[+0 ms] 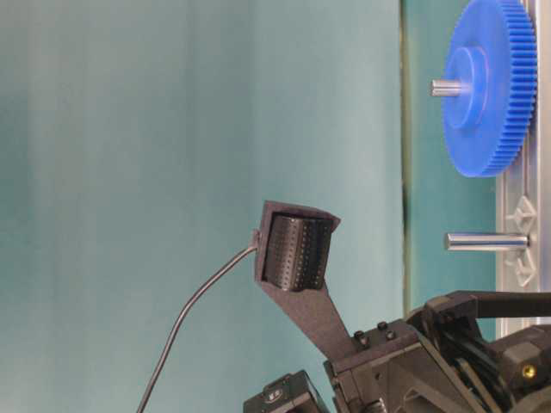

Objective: Find the location of the shaft and insert the small gear.
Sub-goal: 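Lift the small gear and carry it toward the empty shaft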

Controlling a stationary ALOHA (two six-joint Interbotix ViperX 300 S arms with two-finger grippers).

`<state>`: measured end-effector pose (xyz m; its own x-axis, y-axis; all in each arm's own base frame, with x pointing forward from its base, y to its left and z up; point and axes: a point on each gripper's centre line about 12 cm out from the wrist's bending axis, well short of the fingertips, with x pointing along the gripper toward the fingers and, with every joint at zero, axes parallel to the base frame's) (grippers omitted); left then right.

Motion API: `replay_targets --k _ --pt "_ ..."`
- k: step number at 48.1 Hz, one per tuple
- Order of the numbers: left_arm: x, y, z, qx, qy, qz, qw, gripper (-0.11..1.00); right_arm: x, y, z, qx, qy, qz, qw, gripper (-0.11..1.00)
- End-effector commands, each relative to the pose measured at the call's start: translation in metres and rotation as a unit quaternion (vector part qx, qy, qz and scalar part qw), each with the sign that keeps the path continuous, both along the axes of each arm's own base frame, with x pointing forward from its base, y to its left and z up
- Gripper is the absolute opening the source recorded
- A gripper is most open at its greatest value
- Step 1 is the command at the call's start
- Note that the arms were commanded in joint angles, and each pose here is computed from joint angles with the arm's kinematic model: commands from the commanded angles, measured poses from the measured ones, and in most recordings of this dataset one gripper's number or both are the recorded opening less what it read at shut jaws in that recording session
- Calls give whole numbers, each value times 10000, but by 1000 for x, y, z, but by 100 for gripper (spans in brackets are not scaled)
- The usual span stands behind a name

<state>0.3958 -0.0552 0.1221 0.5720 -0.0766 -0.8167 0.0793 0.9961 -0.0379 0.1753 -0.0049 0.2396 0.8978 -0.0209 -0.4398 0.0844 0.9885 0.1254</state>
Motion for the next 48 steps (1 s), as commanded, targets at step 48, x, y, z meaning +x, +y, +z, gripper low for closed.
replay_targets --k 48 --pt "3 48 143 537 -986 -86 9936 66 -2 0 7 27 -192 -27 9998 2"
